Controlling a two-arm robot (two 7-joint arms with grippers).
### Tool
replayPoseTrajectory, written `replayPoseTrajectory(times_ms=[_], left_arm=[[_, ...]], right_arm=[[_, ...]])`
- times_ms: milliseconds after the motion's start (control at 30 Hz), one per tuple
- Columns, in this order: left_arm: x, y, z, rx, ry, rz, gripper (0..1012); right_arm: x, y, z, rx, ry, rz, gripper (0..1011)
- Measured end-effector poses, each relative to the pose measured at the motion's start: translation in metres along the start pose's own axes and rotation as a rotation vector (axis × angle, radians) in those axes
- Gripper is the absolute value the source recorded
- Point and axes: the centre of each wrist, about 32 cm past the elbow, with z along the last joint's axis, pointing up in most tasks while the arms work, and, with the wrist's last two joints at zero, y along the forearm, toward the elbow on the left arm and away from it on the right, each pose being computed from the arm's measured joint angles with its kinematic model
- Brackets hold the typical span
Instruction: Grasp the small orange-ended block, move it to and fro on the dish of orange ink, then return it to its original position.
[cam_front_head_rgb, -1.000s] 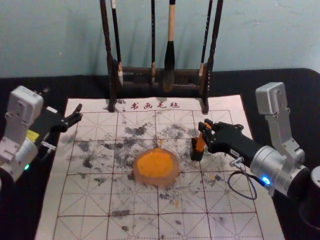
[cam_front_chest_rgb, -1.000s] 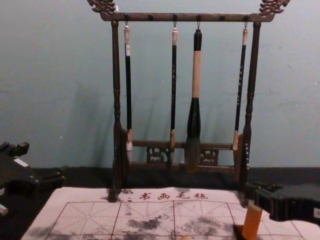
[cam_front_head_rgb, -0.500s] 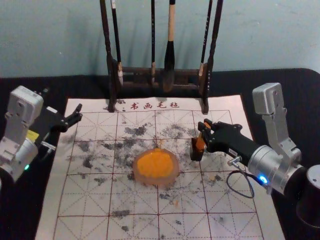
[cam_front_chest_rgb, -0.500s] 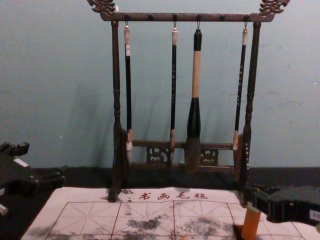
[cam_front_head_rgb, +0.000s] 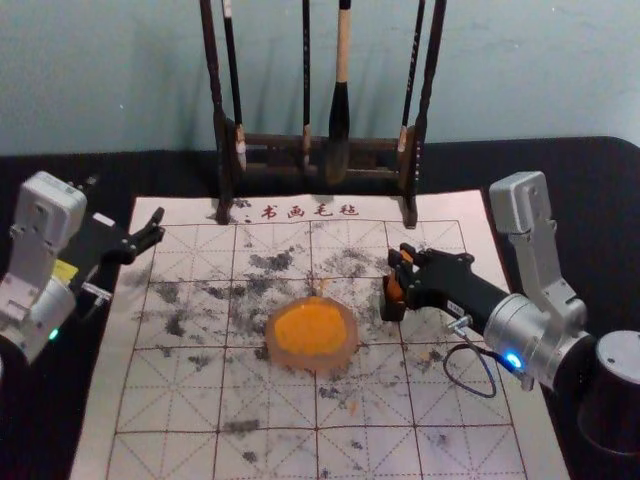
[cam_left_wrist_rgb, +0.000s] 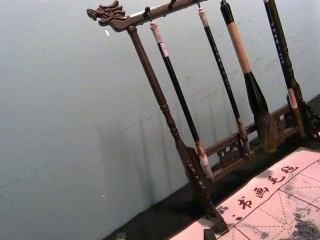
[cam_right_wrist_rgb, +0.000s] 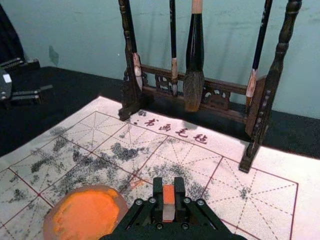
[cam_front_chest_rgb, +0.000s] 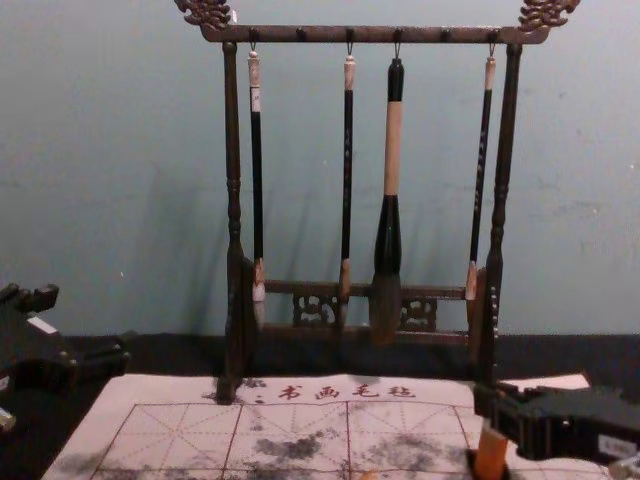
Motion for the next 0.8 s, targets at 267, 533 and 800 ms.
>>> replayPoseTrajectory(times_ms=[267,533,800], left_arm=[[0.0,0.0,0.0,0.0,0.0,0.0,1001],[0.0,0.0,0.0,0.0,0.0,0.0,1001],[0.0,0.0,0.0,0.0,0.0,0.0,1001]], right_arm=[[-0.0014,0.0044,-0.0049,-0.012,-0.012,-0.004,107],[-0.0022,0.0058,-0.0074,-0.016,-0.023,-0.008,107],[-0.0024,0.0056,-0.008,-0.015,-0.029,-0.008,107]])
